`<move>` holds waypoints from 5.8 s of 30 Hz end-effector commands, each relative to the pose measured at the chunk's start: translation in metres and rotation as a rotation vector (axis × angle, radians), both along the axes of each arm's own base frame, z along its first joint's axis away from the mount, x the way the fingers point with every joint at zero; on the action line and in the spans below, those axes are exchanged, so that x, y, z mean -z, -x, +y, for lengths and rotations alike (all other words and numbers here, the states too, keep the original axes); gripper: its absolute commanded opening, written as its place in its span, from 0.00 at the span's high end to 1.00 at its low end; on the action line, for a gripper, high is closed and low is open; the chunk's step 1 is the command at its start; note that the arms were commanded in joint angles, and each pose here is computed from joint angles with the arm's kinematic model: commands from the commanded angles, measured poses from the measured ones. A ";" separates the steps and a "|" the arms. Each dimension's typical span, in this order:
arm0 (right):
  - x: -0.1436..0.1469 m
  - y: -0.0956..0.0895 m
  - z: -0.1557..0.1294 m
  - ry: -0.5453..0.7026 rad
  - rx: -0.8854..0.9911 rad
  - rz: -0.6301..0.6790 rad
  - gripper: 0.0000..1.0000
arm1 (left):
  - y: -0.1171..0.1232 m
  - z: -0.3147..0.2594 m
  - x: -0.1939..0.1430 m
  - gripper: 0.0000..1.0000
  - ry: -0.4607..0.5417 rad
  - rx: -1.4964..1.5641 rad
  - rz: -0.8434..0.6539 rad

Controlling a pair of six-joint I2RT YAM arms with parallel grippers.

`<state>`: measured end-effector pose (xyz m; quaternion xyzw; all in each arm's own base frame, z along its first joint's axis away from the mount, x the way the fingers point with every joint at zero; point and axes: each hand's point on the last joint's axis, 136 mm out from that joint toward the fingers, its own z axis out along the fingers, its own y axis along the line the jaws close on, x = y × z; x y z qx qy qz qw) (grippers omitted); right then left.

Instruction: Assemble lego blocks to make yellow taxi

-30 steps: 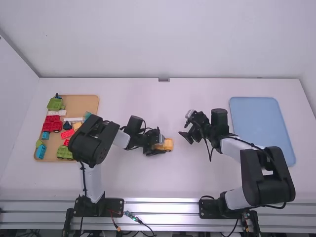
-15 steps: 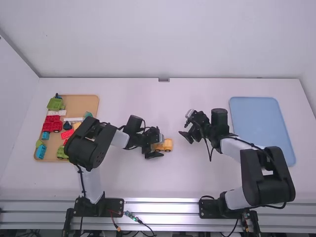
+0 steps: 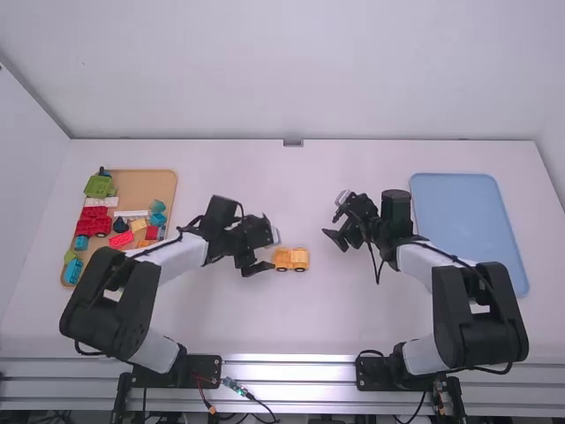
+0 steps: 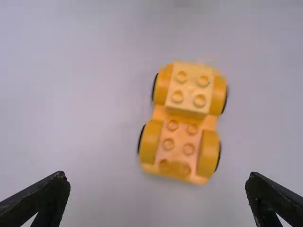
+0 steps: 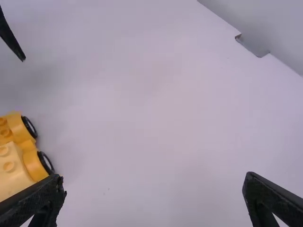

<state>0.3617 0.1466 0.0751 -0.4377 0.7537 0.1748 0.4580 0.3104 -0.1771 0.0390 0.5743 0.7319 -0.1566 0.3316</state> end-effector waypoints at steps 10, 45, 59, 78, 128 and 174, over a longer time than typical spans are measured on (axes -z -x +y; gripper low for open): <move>-0.031 -0.018 0.002 -0.016 -0.001 -0.082 0.01 | -0.054 0.087 0.001 0.01 -0.187 -0.722 -0.031; -0.040 -0.040 -0.013 0.059 0.085 -0.182 0.01 | -0.095 0.300 -0.061 0.01 -0.110 -1.179 0.212; -0.038 -0.037 -0.011 0.038 0.085 -0.150 0.01 | -0.087 0.337 -0.056 0.01 -0.226 -1.005 0.196; -0.054 -0.048 -0.015 0.065 0.104 -0.062 0.01 | -0.068 0.377 -0.013 0.17 -0.376 -0.617 0.281; -0.054 -0.036 0.006 0.008 0.051 -0.012 0.01 | -0.047 0.366 0.011 0.48 -0.418 -0.405 0.275; -0.053 -0.029 0.011 -0.022 0.017 0.020 0.00 | -0.044 0.369 0.016 0.56 -0.379 -0.359 0.354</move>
